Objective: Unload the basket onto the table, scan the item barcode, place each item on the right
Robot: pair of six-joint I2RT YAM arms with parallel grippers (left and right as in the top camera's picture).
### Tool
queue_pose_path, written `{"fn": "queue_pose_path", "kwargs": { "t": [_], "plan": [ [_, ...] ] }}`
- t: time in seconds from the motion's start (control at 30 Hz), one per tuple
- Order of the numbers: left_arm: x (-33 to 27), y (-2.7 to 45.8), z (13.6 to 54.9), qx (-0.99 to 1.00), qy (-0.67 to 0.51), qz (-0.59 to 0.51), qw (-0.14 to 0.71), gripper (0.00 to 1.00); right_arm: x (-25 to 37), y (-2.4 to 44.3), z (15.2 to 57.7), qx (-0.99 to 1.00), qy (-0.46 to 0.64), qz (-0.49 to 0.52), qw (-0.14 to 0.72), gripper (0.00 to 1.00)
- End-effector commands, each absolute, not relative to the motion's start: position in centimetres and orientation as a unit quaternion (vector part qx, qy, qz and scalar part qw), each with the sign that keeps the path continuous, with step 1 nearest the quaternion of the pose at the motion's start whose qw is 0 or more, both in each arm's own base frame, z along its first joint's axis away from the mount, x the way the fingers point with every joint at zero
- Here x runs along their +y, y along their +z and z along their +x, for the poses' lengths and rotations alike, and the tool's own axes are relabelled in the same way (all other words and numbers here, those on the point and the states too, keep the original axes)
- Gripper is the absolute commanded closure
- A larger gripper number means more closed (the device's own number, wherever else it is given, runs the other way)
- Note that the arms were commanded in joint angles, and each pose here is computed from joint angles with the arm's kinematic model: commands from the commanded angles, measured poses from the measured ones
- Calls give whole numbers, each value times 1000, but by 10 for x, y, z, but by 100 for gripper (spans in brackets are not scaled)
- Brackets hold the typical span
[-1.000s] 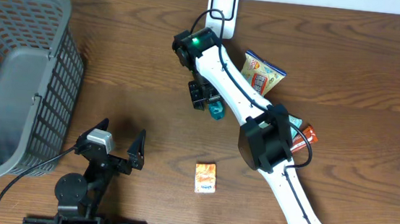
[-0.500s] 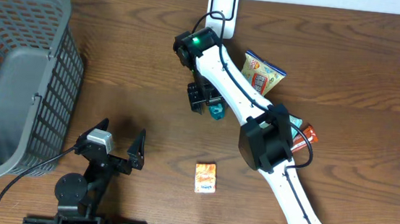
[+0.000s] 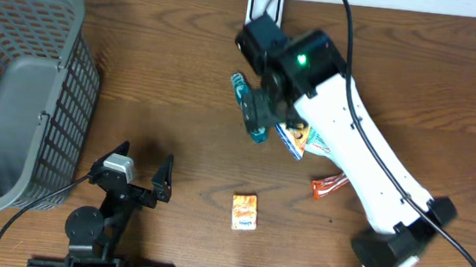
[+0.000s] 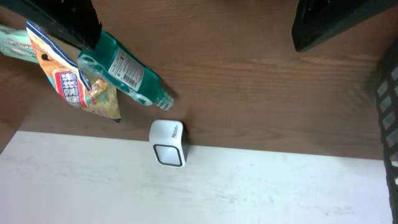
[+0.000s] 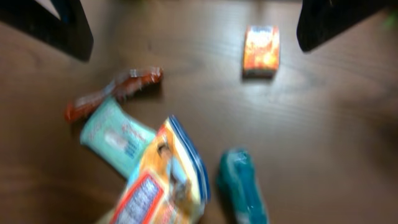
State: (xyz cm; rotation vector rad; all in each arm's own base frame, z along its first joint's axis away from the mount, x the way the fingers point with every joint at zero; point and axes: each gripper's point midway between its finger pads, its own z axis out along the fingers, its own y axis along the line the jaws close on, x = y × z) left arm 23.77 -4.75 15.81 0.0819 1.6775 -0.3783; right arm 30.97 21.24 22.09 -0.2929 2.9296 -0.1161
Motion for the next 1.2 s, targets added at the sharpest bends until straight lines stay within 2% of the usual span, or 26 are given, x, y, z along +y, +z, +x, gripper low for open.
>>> {"fn": "queue_pose_path", "kwargs": {
  "t": [0.0,0.17,0.53,0.73,1.17],
  "plan": [
    [-50,141,237,752,-174,36,634,2,206,151,310,987,-99,-102,81,1],
    [-50,141,237,752,-174,37,634,2,231,90,316,987,-37,-141,72,2],
    [-50,141,237,752,-174,37,634,2,264,82,355,976,12,-164,142,1],
    [-50,141,237,752,-174,37,634,2,264,57,362,977,1,-171,128,2],
    [-50,141,237,752,-174,37,634,2,247,15,374,982,1,-166,90,21]
  ]
}}
